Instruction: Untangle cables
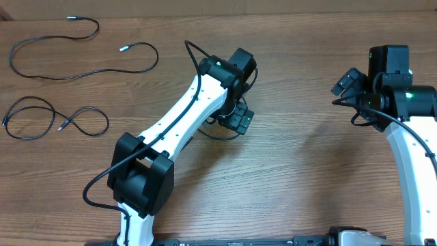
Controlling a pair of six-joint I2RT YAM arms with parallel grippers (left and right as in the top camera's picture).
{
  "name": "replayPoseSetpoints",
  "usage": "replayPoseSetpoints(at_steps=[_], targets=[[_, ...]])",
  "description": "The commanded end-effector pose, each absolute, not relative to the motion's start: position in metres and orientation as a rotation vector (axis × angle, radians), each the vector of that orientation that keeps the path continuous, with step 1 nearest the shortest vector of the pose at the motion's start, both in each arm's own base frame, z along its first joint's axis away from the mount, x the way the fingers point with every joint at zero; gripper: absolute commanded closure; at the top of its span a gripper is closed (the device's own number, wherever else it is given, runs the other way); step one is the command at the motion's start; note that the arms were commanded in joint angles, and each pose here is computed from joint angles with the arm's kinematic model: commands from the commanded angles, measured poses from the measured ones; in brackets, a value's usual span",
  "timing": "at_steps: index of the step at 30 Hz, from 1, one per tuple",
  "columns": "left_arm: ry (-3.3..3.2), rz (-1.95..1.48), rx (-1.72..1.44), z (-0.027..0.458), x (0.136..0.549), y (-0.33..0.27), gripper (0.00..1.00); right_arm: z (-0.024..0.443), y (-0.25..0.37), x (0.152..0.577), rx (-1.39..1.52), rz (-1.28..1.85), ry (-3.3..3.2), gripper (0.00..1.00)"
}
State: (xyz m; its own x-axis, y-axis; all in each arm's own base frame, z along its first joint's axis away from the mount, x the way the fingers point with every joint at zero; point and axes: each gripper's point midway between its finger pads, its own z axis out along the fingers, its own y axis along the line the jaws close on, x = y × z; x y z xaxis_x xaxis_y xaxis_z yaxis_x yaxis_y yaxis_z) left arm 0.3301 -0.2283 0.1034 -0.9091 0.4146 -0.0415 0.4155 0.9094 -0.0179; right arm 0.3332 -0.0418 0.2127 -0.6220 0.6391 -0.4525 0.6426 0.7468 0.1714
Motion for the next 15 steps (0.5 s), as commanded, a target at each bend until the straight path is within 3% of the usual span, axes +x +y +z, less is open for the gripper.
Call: replayPoseSetpoints(at_steps=[1,9,15], targets=[[2.983,0.18,0.696,0.094,0.34,-0.207,0.0,0.212,-0.043,0.333,0.972,-0.013,2.452,0.0],[2.937,0.192,0.919,0.048,0.334,-0.202,0.01,0.212,-0.043,0.333,0.972,-0.014,2.452,0.0],[2.867,-0.064,1.191,0.025,0.318,-0.226,0.01,0.212,-0.043,0.333,0.972,-0.014,2.452,0.0]])
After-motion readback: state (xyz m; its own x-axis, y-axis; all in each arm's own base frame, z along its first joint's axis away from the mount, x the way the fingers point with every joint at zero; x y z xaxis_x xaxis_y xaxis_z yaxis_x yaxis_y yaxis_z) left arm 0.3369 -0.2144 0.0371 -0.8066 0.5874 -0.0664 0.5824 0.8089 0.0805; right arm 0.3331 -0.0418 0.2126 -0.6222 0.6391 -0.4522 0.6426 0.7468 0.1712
